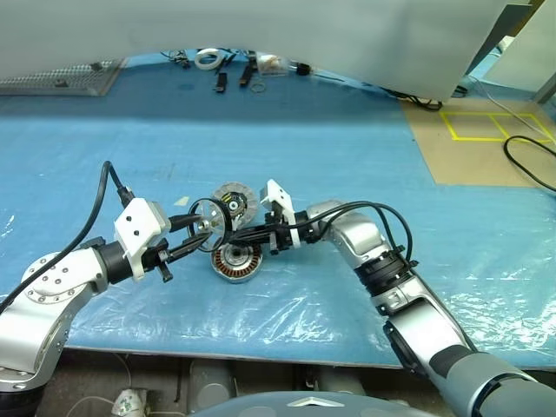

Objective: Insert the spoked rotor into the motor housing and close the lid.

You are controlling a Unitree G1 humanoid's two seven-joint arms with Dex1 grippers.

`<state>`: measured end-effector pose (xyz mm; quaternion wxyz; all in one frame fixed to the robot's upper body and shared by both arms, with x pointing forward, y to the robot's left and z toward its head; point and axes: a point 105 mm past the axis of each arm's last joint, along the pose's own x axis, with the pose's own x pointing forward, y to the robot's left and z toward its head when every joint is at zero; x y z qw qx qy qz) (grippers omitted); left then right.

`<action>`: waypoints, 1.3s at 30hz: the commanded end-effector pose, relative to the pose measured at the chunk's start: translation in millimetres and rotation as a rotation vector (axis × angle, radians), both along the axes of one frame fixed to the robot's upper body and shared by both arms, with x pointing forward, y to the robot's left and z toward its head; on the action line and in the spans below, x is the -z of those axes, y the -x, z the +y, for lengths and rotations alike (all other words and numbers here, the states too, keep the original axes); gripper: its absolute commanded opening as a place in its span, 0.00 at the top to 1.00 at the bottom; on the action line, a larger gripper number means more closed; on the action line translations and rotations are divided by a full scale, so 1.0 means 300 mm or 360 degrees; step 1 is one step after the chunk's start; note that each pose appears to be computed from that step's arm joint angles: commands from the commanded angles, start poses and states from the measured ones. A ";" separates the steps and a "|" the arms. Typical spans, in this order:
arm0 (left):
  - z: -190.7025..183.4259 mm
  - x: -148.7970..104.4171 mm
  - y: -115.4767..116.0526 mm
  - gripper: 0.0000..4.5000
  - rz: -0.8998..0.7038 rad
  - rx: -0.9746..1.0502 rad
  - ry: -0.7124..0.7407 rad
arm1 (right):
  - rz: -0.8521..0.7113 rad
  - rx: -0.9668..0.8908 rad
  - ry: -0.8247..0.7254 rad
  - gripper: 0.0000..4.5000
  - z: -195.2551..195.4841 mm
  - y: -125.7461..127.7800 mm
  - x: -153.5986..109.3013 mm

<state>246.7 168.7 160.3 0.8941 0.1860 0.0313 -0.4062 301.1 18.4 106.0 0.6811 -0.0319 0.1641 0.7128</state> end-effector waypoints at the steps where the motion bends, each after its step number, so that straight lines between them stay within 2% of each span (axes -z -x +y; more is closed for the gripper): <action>1: -0.015 -0.023 0.000 0.62 -0.0069 0.0028 0.0005 | -0.0120 -0.0058 0.0041 1.00 0.019 0.021 0.005; 3: -0.019 -0.024 -0.003 0.62 -0.0074 0.0027 0.0013 | -0.0158 -0.0073 0.0089 1.00 0.025 0.034 0.037; 14: -0.018 -0.020 -0.011 0.62 -0.0072 0.0029 0.0007 | -0.0287 -0.0088 0.0202 1.00 0.030 0.041 0.091; 18: -0.022 -0.023 -0.015 0.62 -0.0077 0.0037 0.0013 | -0.0411 -0.0087 0.0311 1.00 0.013 0.025 0.136; 23: -0.031 -0.021 -0.018 0.62 -0.0080 0.0048 0.0015 | -0.0233 -0.0003 0.0301 1.00 0.014 0.018 0.157; 27: -0.027 -0.019 -0.022 0.62 -0.0086 0.0044 0.0001 | -0.0110 -0.0038 0.0335 1.00 -0.008 0.047 0.164; 35: -0.030 -0.020 -0.021 0.62 -0.0093 0.0047 0.0006 | -0.0225 -0.0041 0.0297 1.00 -0.016 0.026 0.117; 39: -0.031 -0.020 -0.020 0.62 -0.0097 0.0046 0.0008 | -0.0312 -0.0024 0.0332 1.00 -0.017 0.018 0.129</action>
